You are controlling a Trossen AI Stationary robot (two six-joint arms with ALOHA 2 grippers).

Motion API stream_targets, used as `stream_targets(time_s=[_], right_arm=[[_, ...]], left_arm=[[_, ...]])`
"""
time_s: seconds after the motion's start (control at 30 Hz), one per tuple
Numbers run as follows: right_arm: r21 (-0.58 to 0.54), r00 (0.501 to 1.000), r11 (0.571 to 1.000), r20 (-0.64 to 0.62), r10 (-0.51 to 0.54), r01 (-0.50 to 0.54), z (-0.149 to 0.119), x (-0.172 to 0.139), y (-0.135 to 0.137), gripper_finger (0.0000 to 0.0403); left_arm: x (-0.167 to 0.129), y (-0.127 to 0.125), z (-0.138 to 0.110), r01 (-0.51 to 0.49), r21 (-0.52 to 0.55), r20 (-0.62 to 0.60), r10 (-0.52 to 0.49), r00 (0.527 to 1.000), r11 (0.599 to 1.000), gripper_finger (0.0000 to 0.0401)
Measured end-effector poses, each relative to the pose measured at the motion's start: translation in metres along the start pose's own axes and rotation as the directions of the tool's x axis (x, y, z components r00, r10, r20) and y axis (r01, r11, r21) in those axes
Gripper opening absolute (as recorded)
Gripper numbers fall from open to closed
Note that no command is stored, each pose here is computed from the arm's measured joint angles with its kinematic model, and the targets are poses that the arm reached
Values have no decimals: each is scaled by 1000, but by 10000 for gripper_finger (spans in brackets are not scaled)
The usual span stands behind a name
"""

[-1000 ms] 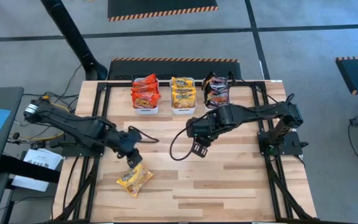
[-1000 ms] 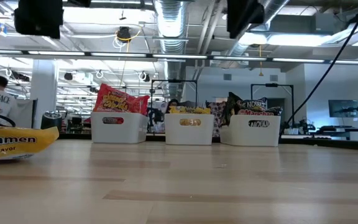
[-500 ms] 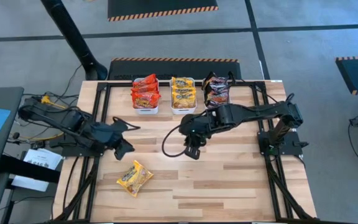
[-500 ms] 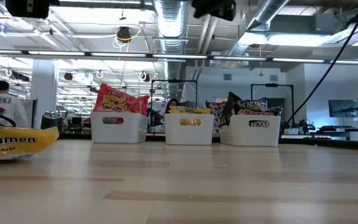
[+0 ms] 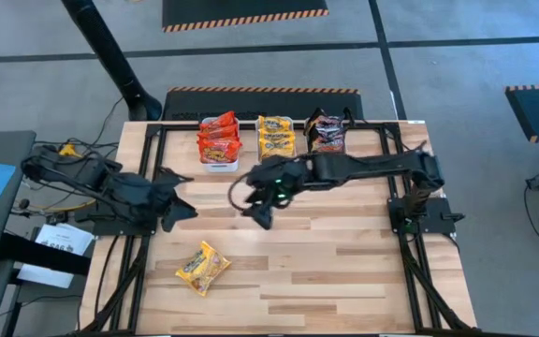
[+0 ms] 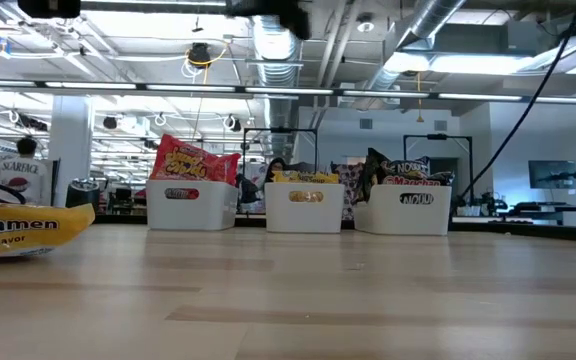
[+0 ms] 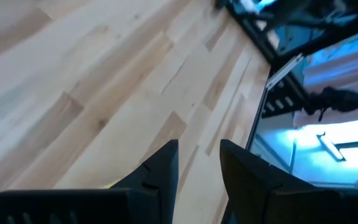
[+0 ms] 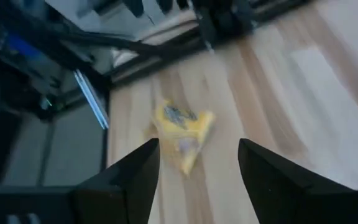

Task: Sort Maruchan noodles
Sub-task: Put the yellow noodle pack into the middle white bin

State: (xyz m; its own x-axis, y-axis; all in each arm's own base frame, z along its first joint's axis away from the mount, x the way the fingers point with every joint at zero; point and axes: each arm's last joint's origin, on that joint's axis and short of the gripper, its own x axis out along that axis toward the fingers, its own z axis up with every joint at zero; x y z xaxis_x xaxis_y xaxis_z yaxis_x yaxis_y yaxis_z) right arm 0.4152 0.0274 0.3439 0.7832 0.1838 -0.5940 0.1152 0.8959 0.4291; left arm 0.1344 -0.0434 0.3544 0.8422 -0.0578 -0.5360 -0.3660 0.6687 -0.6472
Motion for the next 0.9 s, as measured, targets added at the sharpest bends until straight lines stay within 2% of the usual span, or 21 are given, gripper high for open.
stream_targets(time_s=[0.07, 0.1, 0.17, 0.23, 0.3, 0.4, 0.53, 0.6, 0.7, 0.77, 0.83, 0.9], right_arm=[[22, 999, 1000, -28, 15, -14, -4, 13, -4, 244], [38, 996, 999, -84, 8, -5, -11, 20, -7, 244], [50, 996, 996, -51, 70, -67, -9, 40, -7, 244], [64, 991, 995, -104, 81, -75, -15, 48, -9, 244], [78, 988, 989, -77, 131, -125, -16, 64, -8, 244], [105, 986, 988, -114, 124, -112, -26, 85, -14, 244], [143, 985, 980, -83, 150, -137, -31, 107, -17, 244], [166, 985, 978, -95, 146, -129, -34, 109, -17, 244], [154, 984, 976, -71, 163, -151, -37, 123, -16, 244], [168, 981, 978, -126, 145, -123, -46, 124, -16, 244], [151, 982, 977, -89, 168, -154, -44, 129, -11, 244], [153, 979, 977, -114, 168, -150, -48, 129, -8, 244]], left_arm=[[-5, 2, 1, 3, 1, 28, -3, 1000, 1000, 105], [-7, 2, 2, 3, -2, 39, -3, 999, 1000, 105], [-12, 4, 3, 7, -8, 62, -7, 998, 1000, 105], [-13, 5, 3, 13, -32, 68, -11, 998, 999, 105], [-16, 6, 3, 21, -49, 72, -17, 997, 999, 105], [-15, 6, 2, 14, -51, 64, -11, 998, 999, 105], [-14, 8, 1, -12, -47, 49, 15, 999, 999, 105], [-12, 9, -1, -41, -46, 33, 42, 999, 998, 105], [-9, 11, -3, -78, -97, 6, 79, 997, 992, 105], [-3, 12, -7, -117, -115, -30, 114, 993, 987, 105], [4, 12, -14, -156, -116, -72, 148, 986, 981, 105], [15, 13, -24, -189, -119, -137, 172, 976, 975, 105]])
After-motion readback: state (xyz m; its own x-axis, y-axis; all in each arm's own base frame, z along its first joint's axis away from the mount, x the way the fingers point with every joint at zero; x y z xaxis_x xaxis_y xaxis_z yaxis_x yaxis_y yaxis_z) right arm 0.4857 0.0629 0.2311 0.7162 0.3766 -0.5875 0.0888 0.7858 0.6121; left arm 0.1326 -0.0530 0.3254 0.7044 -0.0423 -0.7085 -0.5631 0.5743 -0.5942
